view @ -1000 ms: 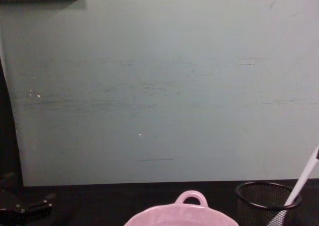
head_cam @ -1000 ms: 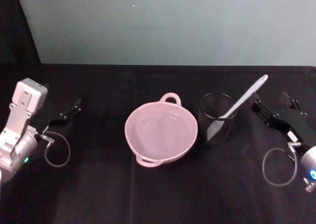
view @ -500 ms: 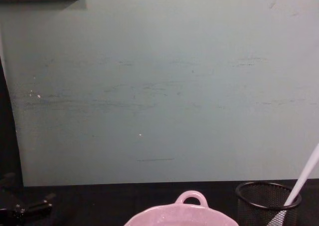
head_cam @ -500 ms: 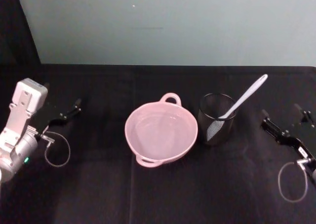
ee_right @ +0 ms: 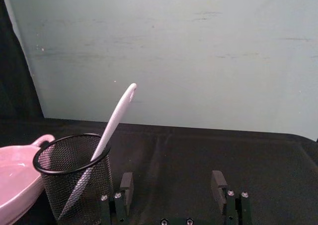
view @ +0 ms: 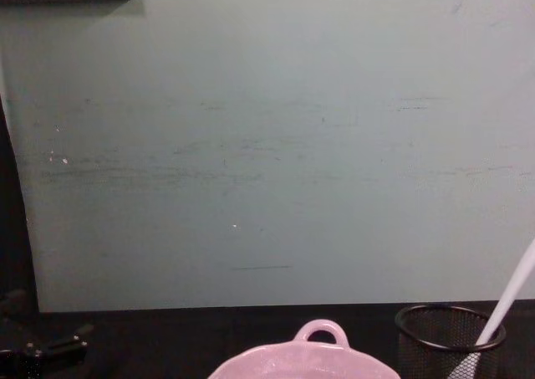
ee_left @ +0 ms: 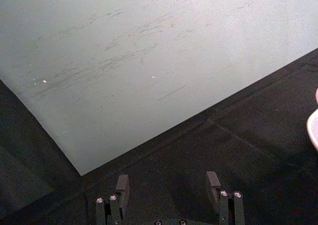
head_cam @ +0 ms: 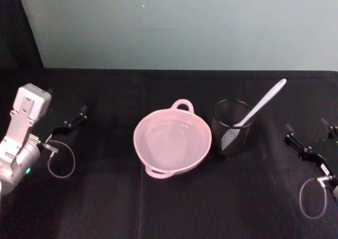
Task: Use the one hand to pick up the spoon and stir the clear water in the bowl.
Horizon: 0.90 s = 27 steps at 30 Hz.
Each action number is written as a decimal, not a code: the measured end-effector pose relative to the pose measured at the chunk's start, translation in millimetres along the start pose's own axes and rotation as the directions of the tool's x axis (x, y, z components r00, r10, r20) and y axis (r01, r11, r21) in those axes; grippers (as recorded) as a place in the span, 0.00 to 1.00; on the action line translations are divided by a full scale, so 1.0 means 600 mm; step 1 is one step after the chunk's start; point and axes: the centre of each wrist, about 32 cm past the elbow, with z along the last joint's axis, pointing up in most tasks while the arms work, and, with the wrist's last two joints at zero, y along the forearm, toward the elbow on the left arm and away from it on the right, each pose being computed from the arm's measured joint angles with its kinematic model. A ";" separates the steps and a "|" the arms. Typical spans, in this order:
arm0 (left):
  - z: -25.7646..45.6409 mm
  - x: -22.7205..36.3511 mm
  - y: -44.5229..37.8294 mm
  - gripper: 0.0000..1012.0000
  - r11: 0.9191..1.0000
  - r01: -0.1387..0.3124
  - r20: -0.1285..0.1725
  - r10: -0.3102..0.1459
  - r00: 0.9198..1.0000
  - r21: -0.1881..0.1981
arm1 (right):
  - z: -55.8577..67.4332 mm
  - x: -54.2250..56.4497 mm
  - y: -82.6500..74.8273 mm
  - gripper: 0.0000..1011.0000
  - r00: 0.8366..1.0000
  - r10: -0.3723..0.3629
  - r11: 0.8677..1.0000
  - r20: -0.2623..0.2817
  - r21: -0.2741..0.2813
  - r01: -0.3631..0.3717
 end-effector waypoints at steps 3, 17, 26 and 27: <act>0.000 0.0001 0.000 1.00 1.000 0.000 0.000 0.000 1.000 0.000 | -0.005 -0.001 0.001 0.99 1.000 -0.003 1.000 -0.008 0.008 0.003; 0.000 0.0000 0.000 1.00 1.000 0.000 0.000 0.000 1.000 0.000 | -0.003 -0.001 0.001 0.99 1.000 0.000 1.000 -0.004 0.006 0.000; 0.000 0.0000 0.000 1.00 1.000 0.000 0.000 0.000 1.000 0.000 | -0.003 -0.001 0.001 0.99 1.000 0.001 1.000 -0.003 0.004 -0.001; 0.000 0.0000 0.000 1.00 1.000 0.000 0.000 0.000 1.000 0.000 | -0.003 -0.001 0.001 0.99 1.000 0.001 1.000 -0.003 0.004 -0.001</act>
